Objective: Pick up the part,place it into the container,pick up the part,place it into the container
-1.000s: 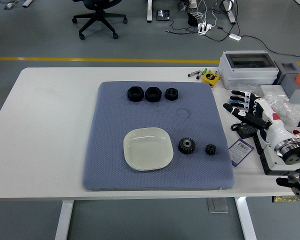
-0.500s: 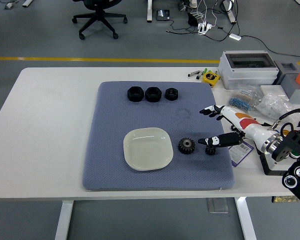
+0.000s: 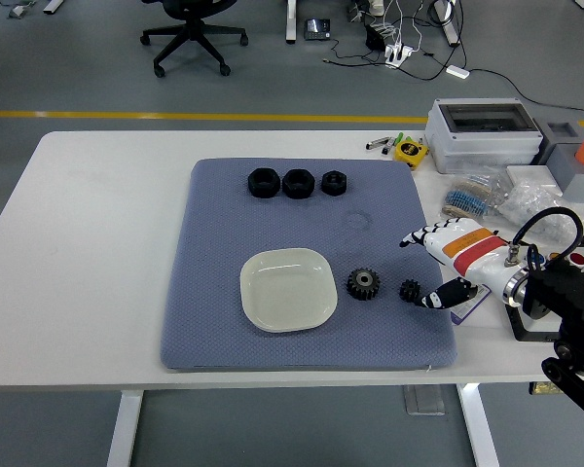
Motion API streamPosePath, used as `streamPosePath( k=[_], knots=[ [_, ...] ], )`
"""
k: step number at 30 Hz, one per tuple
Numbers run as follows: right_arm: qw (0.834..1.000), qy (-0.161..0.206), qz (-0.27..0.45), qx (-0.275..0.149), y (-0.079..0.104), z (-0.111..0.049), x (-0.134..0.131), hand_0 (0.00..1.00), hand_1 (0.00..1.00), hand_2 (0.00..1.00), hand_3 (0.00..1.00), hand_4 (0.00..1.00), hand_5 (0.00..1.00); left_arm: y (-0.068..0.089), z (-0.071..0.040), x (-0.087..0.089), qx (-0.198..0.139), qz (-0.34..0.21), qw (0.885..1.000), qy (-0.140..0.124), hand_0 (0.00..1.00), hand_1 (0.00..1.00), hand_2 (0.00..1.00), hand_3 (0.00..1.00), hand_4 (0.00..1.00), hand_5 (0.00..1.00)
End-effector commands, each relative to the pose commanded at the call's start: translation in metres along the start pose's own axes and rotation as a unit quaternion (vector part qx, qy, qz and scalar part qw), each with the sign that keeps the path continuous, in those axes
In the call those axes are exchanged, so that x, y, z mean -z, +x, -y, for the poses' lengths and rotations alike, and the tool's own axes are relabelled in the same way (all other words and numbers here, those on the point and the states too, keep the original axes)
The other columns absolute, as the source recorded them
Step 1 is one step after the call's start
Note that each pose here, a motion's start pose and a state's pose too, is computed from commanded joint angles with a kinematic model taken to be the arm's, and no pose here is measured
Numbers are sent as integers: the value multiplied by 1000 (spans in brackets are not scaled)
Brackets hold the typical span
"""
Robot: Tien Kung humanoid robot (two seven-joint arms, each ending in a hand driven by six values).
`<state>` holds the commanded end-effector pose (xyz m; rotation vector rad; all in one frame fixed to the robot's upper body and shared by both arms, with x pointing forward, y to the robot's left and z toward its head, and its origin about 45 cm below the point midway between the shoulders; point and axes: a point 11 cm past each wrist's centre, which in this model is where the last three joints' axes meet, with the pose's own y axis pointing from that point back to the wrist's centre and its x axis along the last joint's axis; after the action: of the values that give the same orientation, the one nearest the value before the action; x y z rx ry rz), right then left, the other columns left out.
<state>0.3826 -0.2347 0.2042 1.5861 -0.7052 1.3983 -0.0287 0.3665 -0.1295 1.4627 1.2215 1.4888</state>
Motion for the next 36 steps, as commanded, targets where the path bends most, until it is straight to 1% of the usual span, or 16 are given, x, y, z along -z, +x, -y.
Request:
streamPosePath(
  k=[3,4,10,11,16,17,22,23,29,36],
  knots=[
    [1000,3,0,10,-5,1,1,630,665,706,728,998,387,0,0,0,0,0,1000,0,394,533,568,469,998,785],
    [1000,3,1,14,-7,2,1,613,634,678,676,998,371,0,0,0,0,0,1000,0,393,534,569,470,998,785],
    [1000,4,17,26,-14,4,2,613,634,678,676,998,371,0,0,0,0,0,1000,0,393,534,569,470,998,785],
    [999,3,20,27,-15,5,2,585,614,664,609,998,368,0,0,-1,1,0,1000,-1,394,533,569,470,998,788],
    [999,-1,35,23,-14,8,1,585,614,664,609,998,368,-1,0,-1,1,0,1000,-1,394,533,569,470,998,788],
    [999,-3,39,20,-14,9,0,577,597,624,566,912,368,-1,0,-1,1,1,1000,-2,394,532,567,470,998,788],
    [999,-7,45,20,-15,13,-2,577,597,624,566,912,368,-1,0,-2,2,1,1000,-2,394,532,567,470,998,788],
    [999,-8,46,21,-15,13,-3,557,592,611,555,876,368,-1,0,-2,2,1,1000,-2,393,533,567,470,998,788],
    [998,-13,53,30,-23,17,-5,554,590,611,552,870,364,-1,0,-2,2,2,1000,-2,393,532,567,470,998,789],
    [998,-20,56,33,-26,20,-9,541,584,606,548,871,357,-1,0,-2,2,3,1000,-2,393,533,567,470,998,789]
  ],
)
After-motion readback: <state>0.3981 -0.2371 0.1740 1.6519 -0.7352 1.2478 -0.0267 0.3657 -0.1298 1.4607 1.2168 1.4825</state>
